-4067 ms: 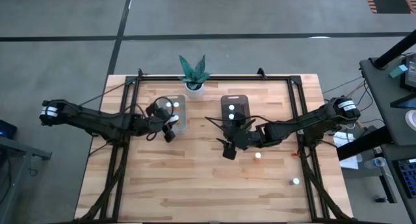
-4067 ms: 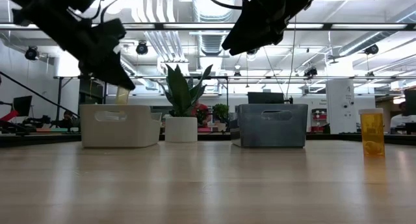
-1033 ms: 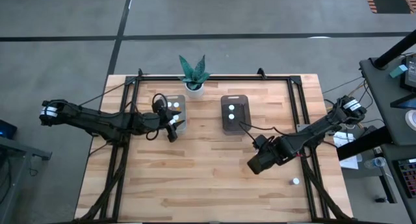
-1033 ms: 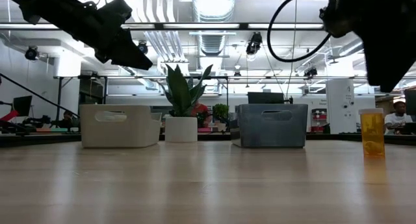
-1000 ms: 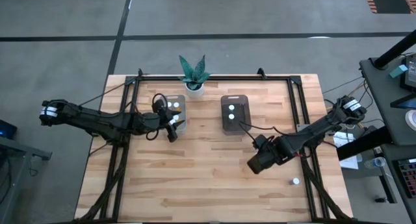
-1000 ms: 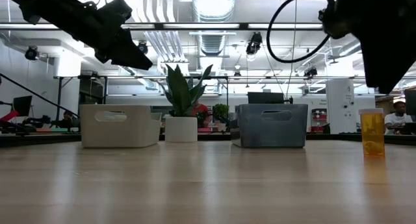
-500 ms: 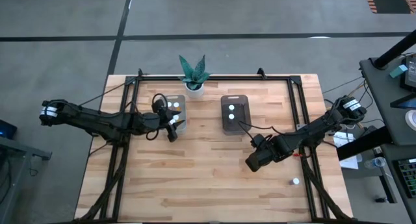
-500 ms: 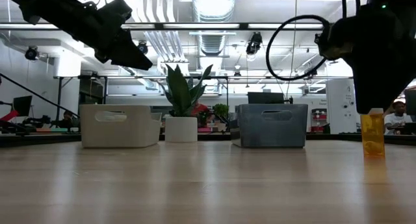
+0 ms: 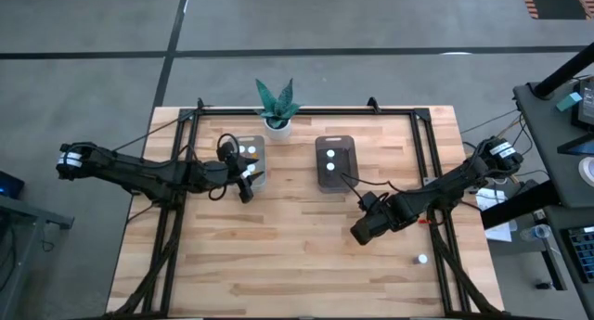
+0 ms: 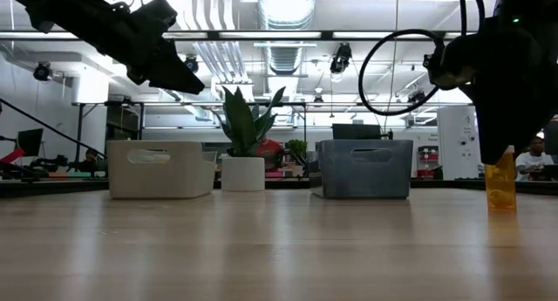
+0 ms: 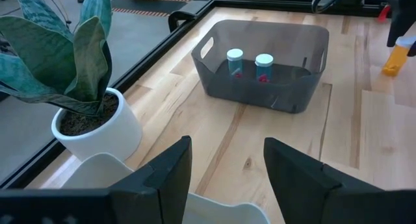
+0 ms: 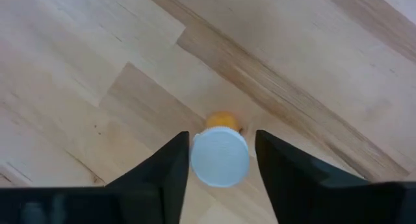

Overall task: Pick and place medicine bottles into bin by pill shape (circle, oval)
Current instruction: Put the orange tablet bottle into the gray bin

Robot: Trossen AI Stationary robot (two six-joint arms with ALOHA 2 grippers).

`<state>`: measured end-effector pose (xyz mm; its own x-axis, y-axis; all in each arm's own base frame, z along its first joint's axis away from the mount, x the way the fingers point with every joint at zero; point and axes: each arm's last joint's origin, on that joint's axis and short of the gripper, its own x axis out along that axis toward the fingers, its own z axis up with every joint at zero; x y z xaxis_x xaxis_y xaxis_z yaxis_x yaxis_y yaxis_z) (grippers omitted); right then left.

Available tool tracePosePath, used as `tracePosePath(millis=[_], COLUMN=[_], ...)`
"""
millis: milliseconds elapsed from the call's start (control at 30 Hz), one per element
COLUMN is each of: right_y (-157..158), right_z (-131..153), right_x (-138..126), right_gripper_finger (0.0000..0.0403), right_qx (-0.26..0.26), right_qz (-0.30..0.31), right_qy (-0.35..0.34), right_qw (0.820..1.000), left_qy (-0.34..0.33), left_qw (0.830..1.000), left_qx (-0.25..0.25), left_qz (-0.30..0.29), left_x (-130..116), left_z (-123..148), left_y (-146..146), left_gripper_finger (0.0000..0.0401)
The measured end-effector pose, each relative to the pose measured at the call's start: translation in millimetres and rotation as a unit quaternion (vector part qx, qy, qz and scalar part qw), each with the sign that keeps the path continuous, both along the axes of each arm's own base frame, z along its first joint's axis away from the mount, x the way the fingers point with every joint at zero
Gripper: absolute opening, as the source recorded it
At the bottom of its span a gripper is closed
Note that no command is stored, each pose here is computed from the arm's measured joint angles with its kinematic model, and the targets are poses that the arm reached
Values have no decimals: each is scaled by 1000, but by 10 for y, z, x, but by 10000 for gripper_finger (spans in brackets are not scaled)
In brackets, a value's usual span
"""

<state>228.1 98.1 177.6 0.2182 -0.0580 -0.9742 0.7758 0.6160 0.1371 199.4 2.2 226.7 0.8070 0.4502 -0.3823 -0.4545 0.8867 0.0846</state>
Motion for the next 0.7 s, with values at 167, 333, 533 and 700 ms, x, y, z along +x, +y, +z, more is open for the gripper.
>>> tracePosePath(millis=[167,333,533,700], right_y=[0,0,-6,24], right_z=[0,0,36,181], right_x=[0,1,4,141], right_gripper_finger=[131,111,118,116], right_qx=[0,0,-10,-32], right_qz=[0,3,13,44], right_qy=[0,-1,-14,-72], right_qw=[1000,1000,1000,996], left_qy=[0,0,-3,-28], left_qw=[1000,1000,999,995], left_qx=[0,0,-16,-34], left_qz=[0,0,-37,-92], left_x=[0,-1,11,103], left_z=[-1,-3,-2,-3], left_y=[0,0,-41,-140], left_gripper_finger=[176,176,176,176])
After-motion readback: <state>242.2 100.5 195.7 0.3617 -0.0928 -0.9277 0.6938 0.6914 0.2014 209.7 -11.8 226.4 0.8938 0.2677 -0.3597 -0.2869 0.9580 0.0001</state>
